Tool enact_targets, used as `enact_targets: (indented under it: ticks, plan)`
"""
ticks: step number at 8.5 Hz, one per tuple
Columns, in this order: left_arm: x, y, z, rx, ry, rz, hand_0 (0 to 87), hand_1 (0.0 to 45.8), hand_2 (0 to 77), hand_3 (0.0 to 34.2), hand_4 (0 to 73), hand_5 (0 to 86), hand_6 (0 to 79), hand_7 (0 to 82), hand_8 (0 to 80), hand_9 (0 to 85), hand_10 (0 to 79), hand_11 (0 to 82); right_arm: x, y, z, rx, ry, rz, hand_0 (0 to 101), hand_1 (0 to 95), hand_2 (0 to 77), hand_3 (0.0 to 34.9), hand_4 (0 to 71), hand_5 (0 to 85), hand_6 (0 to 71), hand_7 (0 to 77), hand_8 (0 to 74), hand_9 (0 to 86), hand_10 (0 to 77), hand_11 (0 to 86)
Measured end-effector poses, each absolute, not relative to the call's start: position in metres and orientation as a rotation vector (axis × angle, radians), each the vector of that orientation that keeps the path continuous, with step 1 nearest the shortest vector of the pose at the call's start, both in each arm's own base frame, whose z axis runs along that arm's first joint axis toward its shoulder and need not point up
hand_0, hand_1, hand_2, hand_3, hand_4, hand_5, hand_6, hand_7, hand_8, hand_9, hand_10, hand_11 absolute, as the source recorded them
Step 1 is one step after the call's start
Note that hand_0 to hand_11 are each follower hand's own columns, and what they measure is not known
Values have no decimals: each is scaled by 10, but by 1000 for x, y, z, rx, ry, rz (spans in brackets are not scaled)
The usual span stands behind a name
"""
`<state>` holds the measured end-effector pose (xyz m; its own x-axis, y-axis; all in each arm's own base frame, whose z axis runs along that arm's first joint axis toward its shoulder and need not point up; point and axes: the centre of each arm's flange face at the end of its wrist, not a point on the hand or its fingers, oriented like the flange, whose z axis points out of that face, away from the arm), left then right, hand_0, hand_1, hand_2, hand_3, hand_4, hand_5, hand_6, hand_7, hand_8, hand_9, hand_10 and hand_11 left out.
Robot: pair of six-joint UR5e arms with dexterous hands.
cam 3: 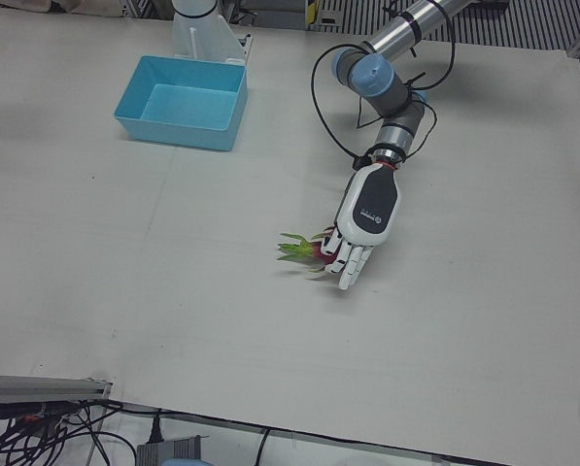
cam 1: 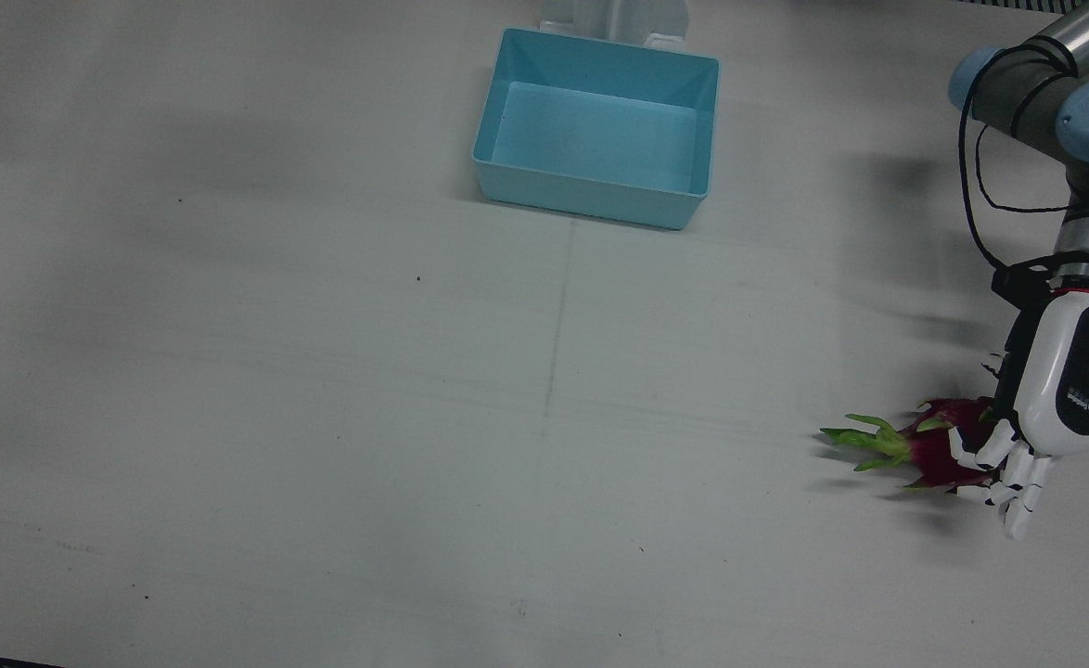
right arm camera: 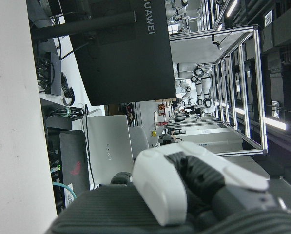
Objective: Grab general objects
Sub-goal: 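Close the left hand's fingers around the dragon fruit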
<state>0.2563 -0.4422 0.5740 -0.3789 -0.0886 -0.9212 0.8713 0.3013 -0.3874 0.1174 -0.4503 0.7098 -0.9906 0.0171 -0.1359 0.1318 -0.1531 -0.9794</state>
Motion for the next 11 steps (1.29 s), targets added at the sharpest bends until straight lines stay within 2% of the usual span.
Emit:
enact_targets:
  ticks: [5,8,9,11]
  plan:
    - [281,-459,567,724,1547,-1244,799,0,0,0,82,698,5,475,16,76,235,11,117,-450,710,176,1993,-2323,0,949,774,0,0,0,0,0,0,5,0,0]
    - [283,-460,572,723,1529,-1243,799,0,0,0,82,704,5,529,16,87,235,11,117,-450,710,176,1993,-2323,0,949,774,0,0,0,0,0,0,5,0,5]
    - [284,-461,573,723,1527,-1243,797,0,0,0,82,704,5,578,16,98,235,11,117,-450,710,176,1993,-2323,0,949,774,0,0,0,0,0,0,5,0,5]
    - [284,-461,574,724,1523,-1243,798,0,0,0,82,698,5,638,16,109,235,109,117,-450,710,176,1993,-2323,0,949,774,0,0,0,0,0,0,5,0,5]
